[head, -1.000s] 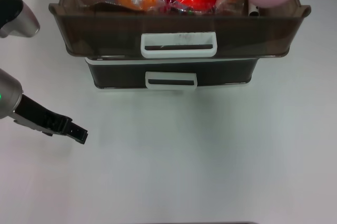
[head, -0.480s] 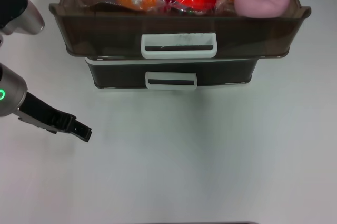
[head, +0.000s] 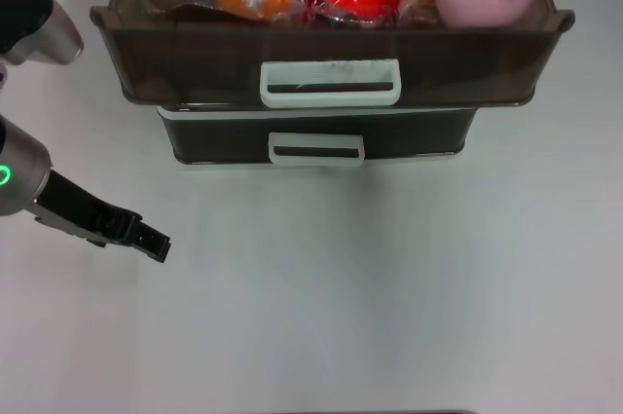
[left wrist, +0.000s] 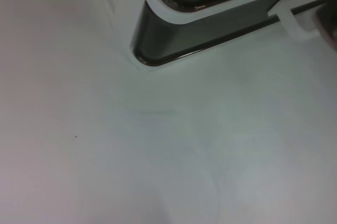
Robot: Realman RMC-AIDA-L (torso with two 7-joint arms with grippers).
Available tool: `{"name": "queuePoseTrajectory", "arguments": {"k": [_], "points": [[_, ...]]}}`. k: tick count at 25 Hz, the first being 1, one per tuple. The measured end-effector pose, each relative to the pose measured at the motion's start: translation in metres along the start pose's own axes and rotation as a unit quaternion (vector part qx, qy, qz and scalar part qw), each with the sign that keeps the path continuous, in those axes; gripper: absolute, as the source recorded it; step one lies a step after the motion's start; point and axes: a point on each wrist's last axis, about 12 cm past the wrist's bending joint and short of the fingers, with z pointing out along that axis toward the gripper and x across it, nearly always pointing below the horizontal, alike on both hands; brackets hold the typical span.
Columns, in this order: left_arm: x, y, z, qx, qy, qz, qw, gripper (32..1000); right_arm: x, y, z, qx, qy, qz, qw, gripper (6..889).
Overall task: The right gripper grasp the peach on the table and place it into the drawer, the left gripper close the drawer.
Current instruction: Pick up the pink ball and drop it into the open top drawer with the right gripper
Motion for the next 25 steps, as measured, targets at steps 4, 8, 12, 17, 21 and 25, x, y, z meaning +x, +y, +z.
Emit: {"name": "queuePoseTrajectory", "arguments": {"k": [4, 8, 12, 17, 21, 25], "points": [[0.0, 0.0, 0.0, 0.0, 0.0, 0.0, 1.0, 846, -0.001, -0.001, -0.005, 0.006, -0.012, 0.0, 0.9999, 46], [0.0, 0.0, 0.0, 0.0, 0.0, 0.0, 1.0, 846, -0.001, -0.003, -0.006, 0.011, -0.015, 0.005, 0.9998, 53], [0.0, 0.0, 0.0, 0.0, 0.0, 0.0, 1.0, 846, -0.002, -0.001, -0.002, 0.006, -0.015, 0.002, 0.9999, 60], [0.0, 0.0, 0.0, 0.0, 0.0, 0.001, 1.0, 846, -0.002, 0.001, 0.003, -0.002, -0.012, 0.003, 0.9999, 69], [0.0001, 0.0, 0.0, 0.0, 0.0, 0.0, 1.0, 846, -0.003, 0.003, 0.008, -0.011, -0.012, 0.013, 0.9998, 76], [0.001, 0.001, 0.001, 0.001, 0.003, -0.001, 1.0, 846, -0.005, 0.008, 0.016, -0.021, -0.011, 0.028, 0.9993, 83]]}}
